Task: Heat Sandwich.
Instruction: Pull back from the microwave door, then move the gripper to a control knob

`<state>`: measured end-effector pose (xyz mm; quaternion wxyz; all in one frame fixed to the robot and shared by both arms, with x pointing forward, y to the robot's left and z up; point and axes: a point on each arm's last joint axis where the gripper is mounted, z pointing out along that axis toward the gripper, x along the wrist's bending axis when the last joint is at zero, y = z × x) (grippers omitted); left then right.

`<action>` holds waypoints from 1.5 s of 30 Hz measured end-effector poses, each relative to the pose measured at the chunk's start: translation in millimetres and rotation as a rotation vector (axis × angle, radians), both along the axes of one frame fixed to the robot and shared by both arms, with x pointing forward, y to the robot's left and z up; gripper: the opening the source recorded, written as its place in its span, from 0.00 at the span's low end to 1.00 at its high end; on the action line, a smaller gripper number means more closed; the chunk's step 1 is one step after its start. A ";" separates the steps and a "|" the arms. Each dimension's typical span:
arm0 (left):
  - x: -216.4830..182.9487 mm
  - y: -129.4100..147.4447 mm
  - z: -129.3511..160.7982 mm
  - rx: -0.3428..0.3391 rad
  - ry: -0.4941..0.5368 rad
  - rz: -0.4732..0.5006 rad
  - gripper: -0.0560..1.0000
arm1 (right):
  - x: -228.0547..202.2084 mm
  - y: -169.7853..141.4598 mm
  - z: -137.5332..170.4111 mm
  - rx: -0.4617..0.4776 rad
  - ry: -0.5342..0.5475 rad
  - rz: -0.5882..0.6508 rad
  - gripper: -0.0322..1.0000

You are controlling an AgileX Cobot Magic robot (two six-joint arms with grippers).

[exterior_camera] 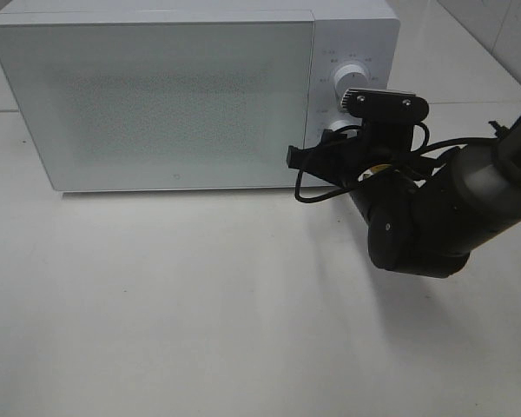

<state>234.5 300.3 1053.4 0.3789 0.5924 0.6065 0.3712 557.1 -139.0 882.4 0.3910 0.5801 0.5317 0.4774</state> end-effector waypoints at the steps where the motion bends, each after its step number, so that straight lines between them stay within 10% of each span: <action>1: 0.0 0.0 0.0 0.000 0.000 0.000 0.96 | 0.0 0.2 0.0 0.073 0.004 -0.015 0.45; 38: 0.0 0.0 0.0 0.000 0.000 0.000 0.96 | 0.2 -0.9 0.8 1.432 0.053 -0.344 0.45; 45: 0.0 0.0 0.0 0.000 0.000 0.000 0.96 | 0.3 -0.9 0.9 1.521 0.055 -0.367 0.45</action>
